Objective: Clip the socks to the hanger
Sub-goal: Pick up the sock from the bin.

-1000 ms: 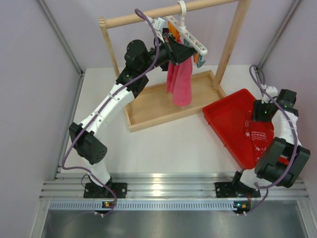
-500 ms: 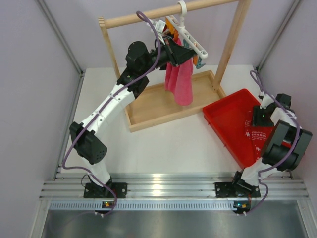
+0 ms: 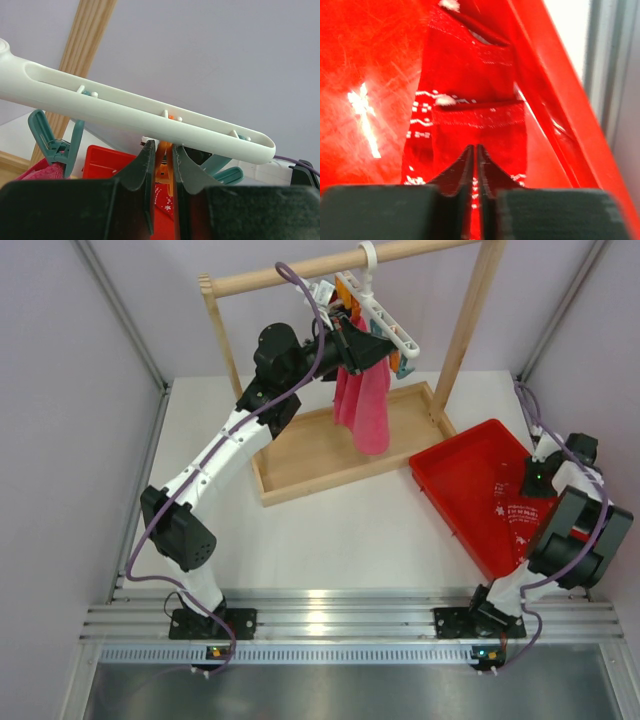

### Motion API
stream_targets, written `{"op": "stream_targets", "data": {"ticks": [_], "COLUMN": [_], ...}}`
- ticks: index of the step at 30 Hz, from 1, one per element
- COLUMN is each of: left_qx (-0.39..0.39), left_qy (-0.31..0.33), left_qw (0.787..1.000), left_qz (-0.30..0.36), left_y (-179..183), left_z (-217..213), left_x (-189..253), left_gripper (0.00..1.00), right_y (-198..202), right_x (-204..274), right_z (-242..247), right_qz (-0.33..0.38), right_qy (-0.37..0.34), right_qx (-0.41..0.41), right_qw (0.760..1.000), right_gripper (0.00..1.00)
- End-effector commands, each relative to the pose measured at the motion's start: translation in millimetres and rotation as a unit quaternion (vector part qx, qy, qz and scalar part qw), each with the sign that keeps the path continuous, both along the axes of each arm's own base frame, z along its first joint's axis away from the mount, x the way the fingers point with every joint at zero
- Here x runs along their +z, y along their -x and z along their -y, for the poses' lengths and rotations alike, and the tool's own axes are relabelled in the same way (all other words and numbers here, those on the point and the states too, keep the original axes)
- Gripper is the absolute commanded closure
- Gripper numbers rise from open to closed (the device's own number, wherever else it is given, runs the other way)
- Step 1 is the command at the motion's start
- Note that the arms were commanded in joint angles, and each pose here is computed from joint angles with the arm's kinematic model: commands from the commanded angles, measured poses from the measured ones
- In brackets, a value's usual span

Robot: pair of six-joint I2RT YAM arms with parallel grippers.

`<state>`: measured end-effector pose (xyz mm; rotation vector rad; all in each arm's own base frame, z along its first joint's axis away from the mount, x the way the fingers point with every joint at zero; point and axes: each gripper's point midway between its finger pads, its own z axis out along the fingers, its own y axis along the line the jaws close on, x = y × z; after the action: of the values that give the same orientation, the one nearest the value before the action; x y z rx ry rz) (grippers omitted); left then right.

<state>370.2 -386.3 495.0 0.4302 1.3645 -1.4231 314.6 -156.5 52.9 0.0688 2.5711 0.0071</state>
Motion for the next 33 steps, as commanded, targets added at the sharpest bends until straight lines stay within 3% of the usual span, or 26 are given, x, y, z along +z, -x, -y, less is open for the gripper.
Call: {"op": "stream_targets", "data": {"ticks": [1, 2, 3, 5, 13, 22, 23, 26, 33], "left_qx": [0.027, 0.026, 0.027, 0.026, 0.024, 0.025, 0.026, 0.027, 0.029], "left_qy": [0.015, 0.014, 0.015, 0.014, 0.012, 0.011, 0.012, 0.009, 0.005], "left_qw": [0.999, 1.0, 0.999, 1.0, 1.0, 1.0, 1.0, 1.0, 1.0], "left_qz": [0.008, 0.008, 0.008, 0.008, 0.005, 0.002, 0.002, -0.001, 0.0], "left_y": [-8, -8, -8, -8, -6, -9, -9, -11, -9], "left_z": [-12, -12, -12, -12, -11, -12, -12, -13, -14], "left_x": [11, 11, 11, 11, 9, 6, 6, 4, 4], "left_gripper": [1.0, 1.0, 1.0, 1.0, 1.0, 1.0, 1.0, 1.0, 1.0], "right_y": [-11, -9, -8, -6, -8, -11, -11, -9, -5], "right_x": [40, 41, 41, 36, -1, -18, -18, -9, 56], "right_z": [12, 12, 10, 7, 13, 12, 12, 9, -5], "right_qz": [0.05, 0.049, 0.049, 0.048, 0.026, 0.017, 0.017, 0.024, 0.088], "right_qy": [0.02, 0.02, 0.018, 0.012, 0.007, -0.006, -0.006, -0.006, -0.007], "right_qx": [0.003, 0.004, 0.005, 0.002, -0.007, -0.005, -0.003, 0.007, 0.062], "right_qw": [0.999, 0.999, 0.999, 0.999, 1.0, 1.0, 1.0, 1.0, 0.994], "right_gripper": [0.92, 0.84, 0.66, 0.49, 0.45, 0.66, 0.71, 1.0, 1.0]}}
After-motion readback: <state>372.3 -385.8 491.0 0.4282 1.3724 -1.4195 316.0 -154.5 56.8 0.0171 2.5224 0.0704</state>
